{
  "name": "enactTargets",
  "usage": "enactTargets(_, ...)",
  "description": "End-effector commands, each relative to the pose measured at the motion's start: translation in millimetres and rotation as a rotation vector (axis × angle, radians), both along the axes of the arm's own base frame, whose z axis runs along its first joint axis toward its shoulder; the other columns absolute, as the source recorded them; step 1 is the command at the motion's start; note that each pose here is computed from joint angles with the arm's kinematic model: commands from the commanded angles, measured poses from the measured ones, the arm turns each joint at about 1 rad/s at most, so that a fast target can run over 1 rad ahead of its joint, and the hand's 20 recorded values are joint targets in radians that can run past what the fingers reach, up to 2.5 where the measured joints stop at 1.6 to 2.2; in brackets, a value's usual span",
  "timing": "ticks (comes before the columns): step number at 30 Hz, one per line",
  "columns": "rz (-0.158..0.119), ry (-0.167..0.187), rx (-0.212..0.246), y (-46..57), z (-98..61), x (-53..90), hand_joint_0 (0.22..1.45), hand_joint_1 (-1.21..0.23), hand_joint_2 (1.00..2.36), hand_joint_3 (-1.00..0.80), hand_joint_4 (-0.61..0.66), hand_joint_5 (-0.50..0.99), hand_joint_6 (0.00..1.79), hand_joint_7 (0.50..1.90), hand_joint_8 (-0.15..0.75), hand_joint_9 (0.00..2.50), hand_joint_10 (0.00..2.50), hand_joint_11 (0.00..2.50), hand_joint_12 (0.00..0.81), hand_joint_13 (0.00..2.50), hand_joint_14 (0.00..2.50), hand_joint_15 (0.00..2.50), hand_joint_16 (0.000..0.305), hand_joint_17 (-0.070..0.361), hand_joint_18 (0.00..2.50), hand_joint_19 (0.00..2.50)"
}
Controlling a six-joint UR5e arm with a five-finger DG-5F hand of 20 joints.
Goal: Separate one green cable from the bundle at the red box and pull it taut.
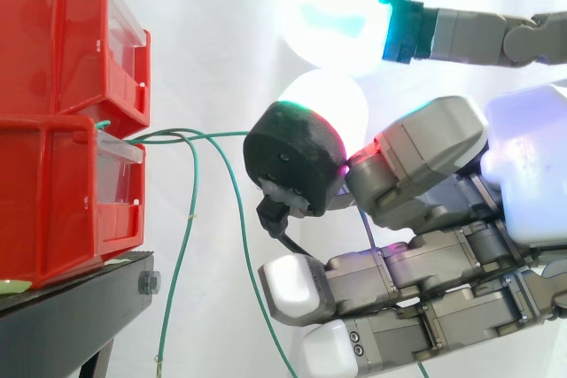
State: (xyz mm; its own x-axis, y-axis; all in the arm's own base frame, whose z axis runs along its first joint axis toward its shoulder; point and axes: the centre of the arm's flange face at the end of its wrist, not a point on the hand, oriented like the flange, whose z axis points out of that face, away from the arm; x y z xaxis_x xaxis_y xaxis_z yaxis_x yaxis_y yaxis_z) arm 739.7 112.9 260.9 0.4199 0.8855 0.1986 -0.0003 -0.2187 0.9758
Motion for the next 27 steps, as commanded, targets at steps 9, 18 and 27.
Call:
enactTargets(9, 0.011, 0.0, 0.004, -0.6, -0.1, 0.9, 0.54, -0.74, 1.0, -0.03, 0.46, -0.19, 0.91, 1.31, 0.415, 0.84, 0.49, 1.33, 0.379, 0.6, 0.02, 0.9, 0.071, 0.16, 0.31, 0.73)
enactTargets(18, 0.018, 0.001, 0.006, -0.9, -0.3, 1.2, 0.49, -0.89, 1.02, -0.19, 0.45, -0.24, 0.91, 1.31, 0.376, 0.7, 0.05, 1.6, 0.326, 0.4, 0.03, 0.82, 0.063, 0.142, 0.13, 0.68)
enactTargets(27, 0.023, 0.003, 0.006, -2.7, -1.0, 1.6, 0.41, -0.83, 1.0, -0.5, 0.48, -0.25, 0.92, 1.24, 0.429, 0.62, 0.19, 1.43, 0.356, 0.31, 0.02, 0.71, 0.07, 0.156, 0.07, 0.65)
